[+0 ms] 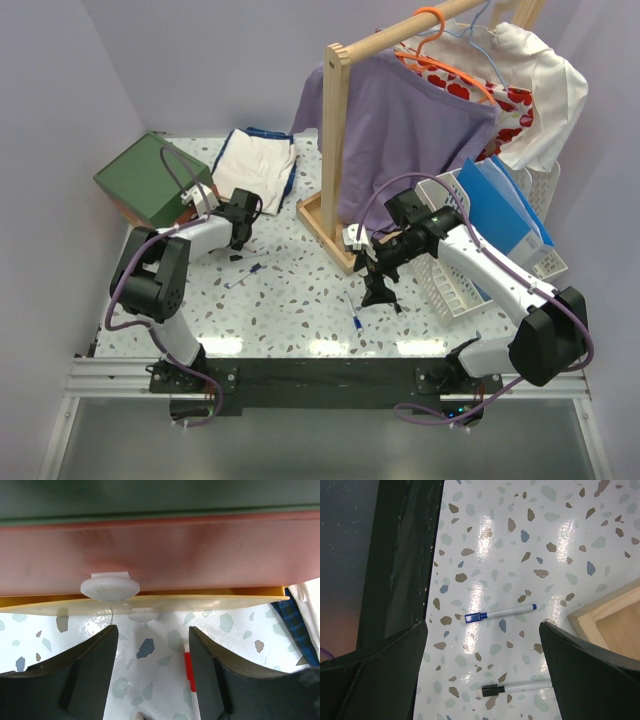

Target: Organize the desk

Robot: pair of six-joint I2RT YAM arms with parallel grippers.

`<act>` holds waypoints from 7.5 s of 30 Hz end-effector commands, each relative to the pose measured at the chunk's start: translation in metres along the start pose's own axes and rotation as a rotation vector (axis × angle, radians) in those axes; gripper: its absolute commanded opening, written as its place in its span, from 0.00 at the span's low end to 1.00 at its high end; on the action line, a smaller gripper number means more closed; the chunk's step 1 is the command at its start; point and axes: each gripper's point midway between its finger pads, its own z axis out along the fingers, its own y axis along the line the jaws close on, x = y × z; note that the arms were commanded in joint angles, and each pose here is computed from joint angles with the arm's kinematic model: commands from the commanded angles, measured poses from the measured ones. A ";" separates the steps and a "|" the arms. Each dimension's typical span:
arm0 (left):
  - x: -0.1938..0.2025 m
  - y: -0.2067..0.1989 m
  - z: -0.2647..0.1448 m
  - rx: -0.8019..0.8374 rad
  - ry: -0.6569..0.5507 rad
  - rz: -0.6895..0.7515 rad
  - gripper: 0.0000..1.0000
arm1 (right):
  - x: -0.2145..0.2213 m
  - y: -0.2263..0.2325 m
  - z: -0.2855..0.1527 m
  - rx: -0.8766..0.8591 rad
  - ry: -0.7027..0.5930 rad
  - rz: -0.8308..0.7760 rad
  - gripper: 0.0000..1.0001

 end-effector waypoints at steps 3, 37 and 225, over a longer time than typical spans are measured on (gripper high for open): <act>-0.033 -0.002 -0.005 0.011 -0.100 -0.088 0.63 | -0.004 -0.003 -0.002 0.001 -0.006 -0.024 0.99; -0.026 -0.010 -0.006 -0.172 -0.065 0.141 0.72 | -0.006 0.000 -0.004 0.005 -0.008 -0.040 0.99; 0.030 0.023 -0.311 1.635 0.224 0.160 0.88 | 0.091 0.003 0.013 0.090 0.432 0.208 0.00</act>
